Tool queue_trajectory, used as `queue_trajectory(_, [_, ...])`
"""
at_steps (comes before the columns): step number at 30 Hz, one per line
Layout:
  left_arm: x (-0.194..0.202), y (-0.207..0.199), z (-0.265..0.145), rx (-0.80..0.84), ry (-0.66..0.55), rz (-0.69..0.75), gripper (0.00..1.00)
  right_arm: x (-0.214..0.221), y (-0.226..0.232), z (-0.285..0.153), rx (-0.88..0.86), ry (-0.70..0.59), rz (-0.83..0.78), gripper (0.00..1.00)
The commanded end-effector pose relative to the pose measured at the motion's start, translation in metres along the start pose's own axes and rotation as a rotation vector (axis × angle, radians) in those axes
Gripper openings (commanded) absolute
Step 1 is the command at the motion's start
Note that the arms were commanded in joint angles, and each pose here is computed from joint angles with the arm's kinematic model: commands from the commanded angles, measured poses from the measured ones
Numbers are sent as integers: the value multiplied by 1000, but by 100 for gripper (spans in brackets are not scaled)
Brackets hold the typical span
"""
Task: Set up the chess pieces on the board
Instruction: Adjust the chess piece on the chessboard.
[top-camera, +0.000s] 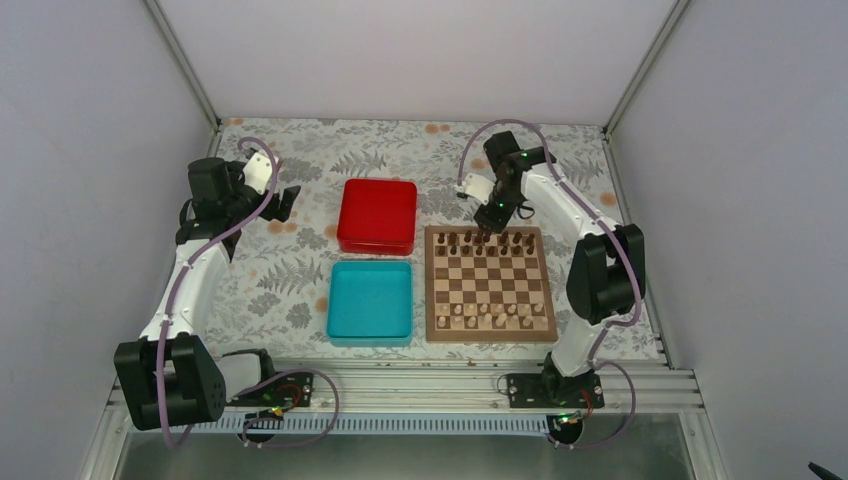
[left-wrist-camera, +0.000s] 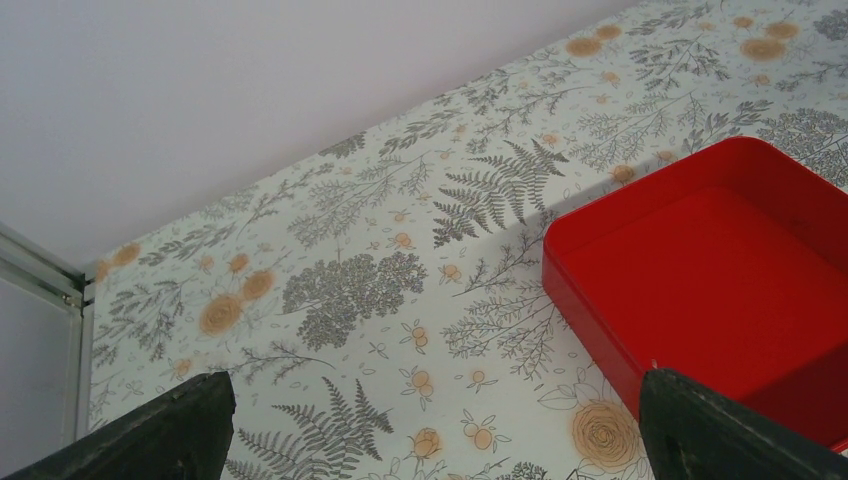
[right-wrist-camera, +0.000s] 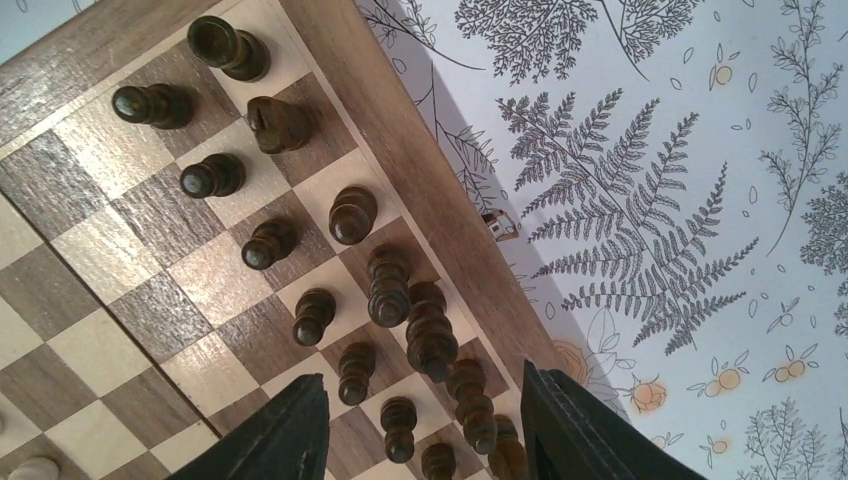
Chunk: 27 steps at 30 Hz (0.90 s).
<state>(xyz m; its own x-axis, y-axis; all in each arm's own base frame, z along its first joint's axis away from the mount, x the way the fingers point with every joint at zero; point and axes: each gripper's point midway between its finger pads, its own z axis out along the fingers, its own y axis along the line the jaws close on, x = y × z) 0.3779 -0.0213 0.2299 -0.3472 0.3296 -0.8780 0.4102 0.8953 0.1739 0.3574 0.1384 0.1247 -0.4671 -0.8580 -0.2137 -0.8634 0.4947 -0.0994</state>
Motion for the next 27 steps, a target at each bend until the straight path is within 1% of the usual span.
queue_trajectory(1, [-7,5,-4,-21,-25,14,100,-6,-3,5,8,-11,-18,49])
queue_trajectory(5, [-6,5,-3,-16,-22,13,100,-1,-3,12,9,11,-15,41])
queue_trajectory(10, [-5,3,-2,-10,-21,13,100,3,-2,15,7,26,-8,36])
queue_trajectory(16, [-6,3,-3,-8,-22,15,100,13,2,23,-8,59,2,36])
queue_trajectory(27, [-5,3,-2,-5,-22,16,100,17,3,34,-20,73,13,36])
